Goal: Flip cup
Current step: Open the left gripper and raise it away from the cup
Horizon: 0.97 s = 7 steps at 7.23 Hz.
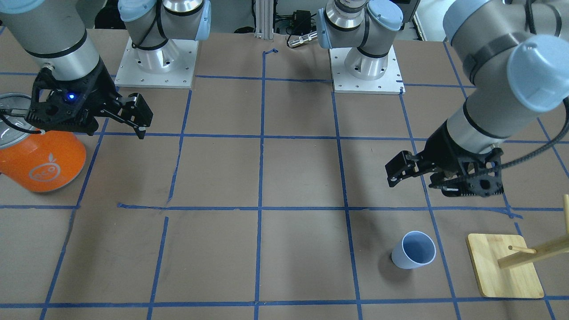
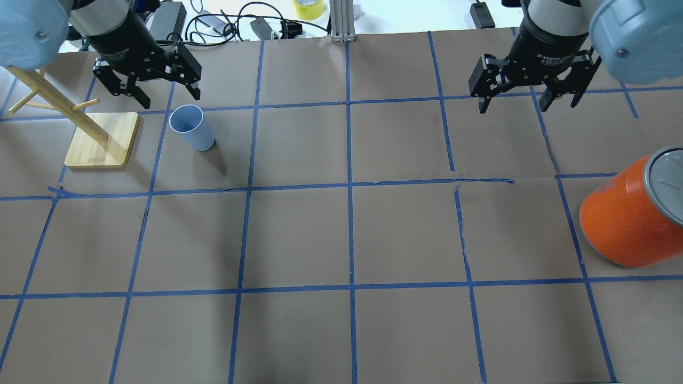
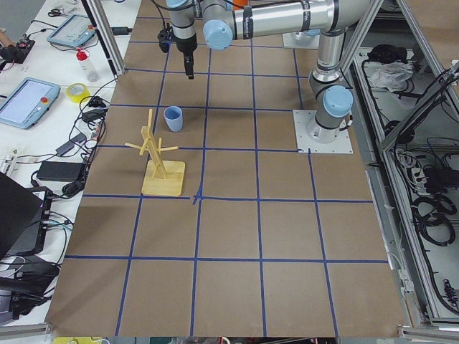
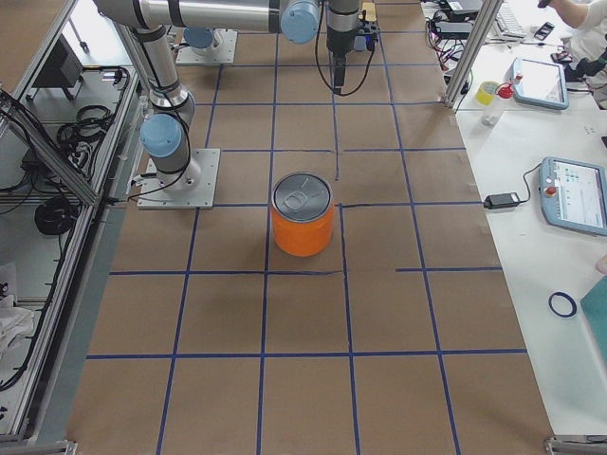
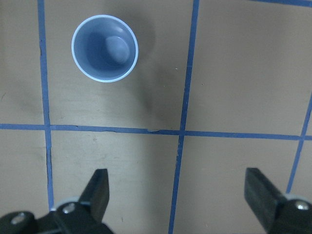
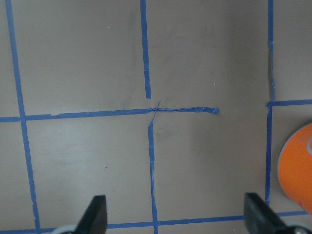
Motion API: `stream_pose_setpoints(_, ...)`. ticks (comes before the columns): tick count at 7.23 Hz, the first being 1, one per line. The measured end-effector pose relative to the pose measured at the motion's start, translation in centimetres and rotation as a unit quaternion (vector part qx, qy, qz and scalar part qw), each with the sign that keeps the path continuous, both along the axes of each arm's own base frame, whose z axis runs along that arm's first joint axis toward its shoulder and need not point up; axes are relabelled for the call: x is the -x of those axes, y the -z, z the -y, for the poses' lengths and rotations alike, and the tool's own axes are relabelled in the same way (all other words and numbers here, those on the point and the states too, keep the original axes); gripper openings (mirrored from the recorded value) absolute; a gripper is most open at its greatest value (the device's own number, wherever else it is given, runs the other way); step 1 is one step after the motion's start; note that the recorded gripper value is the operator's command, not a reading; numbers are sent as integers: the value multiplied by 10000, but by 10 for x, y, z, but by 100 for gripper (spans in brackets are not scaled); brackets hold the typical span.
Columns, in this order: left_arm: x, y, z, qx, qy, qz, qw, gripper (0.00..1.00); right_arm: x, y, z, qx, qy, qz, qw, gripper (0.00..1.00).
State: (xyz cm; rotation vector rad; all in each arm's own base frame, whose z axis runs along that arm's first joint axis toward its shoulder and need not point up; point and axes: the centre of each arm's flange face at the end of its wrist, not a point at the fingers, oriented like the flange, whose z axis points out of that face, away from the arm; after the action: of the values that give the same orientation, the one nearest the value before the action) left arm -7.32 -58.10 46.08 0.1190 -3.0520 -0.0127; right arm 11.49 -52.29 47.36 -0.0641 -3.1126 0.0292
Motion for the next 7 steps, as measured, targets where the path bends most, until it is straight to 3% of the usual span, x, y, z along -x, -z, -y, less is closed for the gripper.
stream_pose_setpoints(2, 26, -31, -36, 30, 180, 51, 9998, 100, -1, -6, -4, 53, -39, 18, 10000, 100)
stream_pose_setpoints(5, 66, -34, -93, -186, 391, 421, 9982, 100, -2, -14, -11, 125, -60, 48, 9999, 100)
stream_pose_setpoints(7, 77, -34, -101, -82, 479, 655, 9967, 100, -2, -14, -12, 127, -63, 57, 9999, 100)
